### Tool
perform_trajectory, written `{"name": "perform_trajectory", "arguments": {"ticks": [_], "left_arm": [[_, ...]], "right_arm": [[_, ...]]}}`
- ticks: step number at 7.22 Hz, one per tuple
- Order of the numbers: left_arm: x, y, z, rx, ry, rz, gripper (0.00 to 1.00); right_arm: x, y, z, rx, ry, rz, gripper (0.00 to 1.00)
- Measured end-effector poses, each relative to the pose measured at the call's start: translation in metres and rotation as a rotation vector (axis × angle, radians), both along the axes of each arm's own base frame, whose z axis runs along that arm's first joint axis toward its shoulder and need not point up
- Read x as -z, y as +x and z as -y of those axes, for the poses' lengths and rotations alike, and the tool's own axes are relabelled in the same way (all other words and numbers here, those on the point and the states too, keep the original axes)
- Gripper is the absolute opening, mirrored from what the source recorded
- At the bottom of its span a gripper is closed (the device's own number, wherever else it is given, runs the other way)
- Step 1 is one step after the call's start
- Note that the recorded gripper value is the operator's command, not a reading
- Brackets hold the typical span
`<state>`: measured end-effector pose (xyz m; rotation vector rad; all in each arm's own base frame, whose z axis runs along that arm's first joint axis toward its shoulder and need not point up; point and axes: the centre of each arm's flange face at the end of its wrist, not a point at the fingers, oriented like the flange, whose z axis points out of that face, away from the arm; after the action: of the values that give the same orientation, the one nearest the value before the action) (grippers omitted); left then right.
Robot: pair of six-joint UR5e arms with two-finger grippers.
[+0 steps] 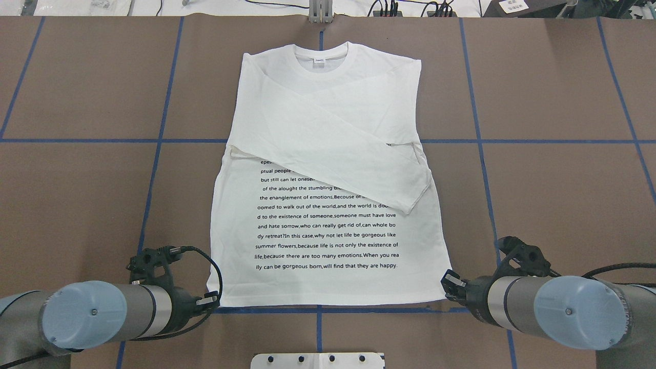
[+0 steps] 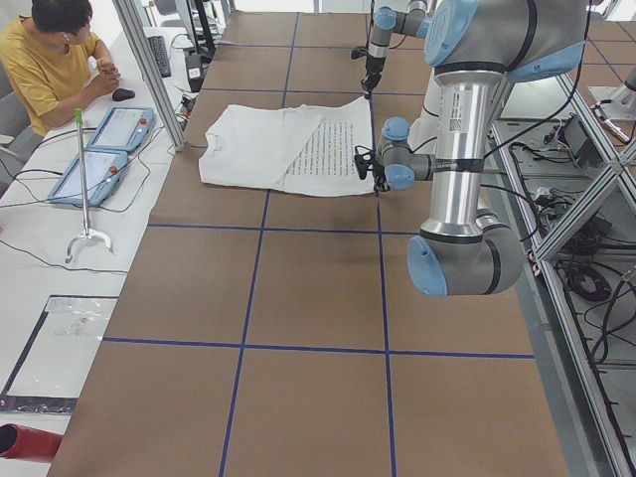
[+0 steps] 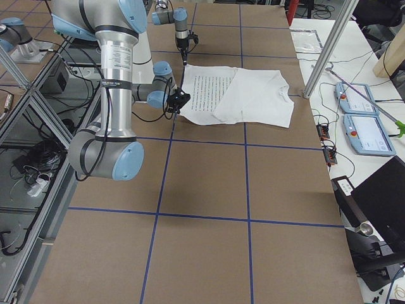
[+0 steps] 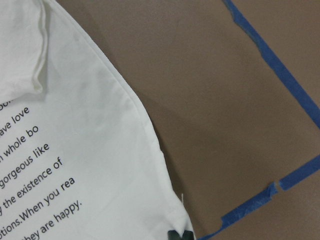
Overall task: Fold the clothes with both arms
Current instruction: 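Lift the hem with both grippers and fold it toward the collar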
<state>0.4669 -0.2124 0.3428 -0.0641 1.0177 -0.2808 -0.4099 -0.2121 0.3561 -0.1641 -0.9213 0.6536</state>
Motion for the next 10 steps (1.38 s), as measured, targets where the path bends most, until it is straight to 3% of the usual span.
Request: {"name": "perform_trajectory", "arguments": {"ticks": [2,6,7,9,10], "left_arm": [[0.034,-0.029,-0.013,-0.007,-0.002,-0.07,0.0],[0.093,-0.061,-0.075,-0.081,-0.121,-0.177,0.0],[0.11,-0.074,-0.079,-0.082,-0.135,-0.215,0.0],[0.134,-0.107,-0.039,0.0,-0.085,-0.28,0.0],[0.14,-0.112,-0.009,0.042,0.005,-0.287,0.0]], "right_arm": [[0.005,0.012,-0.008,0.017,-0.002,0.009,0.0],[0.037,0.051,-0.048,0.147,-0.05,0.072,0.0],[0.05,0.066,-0.047,0.143,-0.05,0.098,0.0],[0.057,0.093,-0.008,0.045,-0.033,0.105,0.0],[0.055,0.097,0.02,0.014,0.004,0.071,0.0]]}}
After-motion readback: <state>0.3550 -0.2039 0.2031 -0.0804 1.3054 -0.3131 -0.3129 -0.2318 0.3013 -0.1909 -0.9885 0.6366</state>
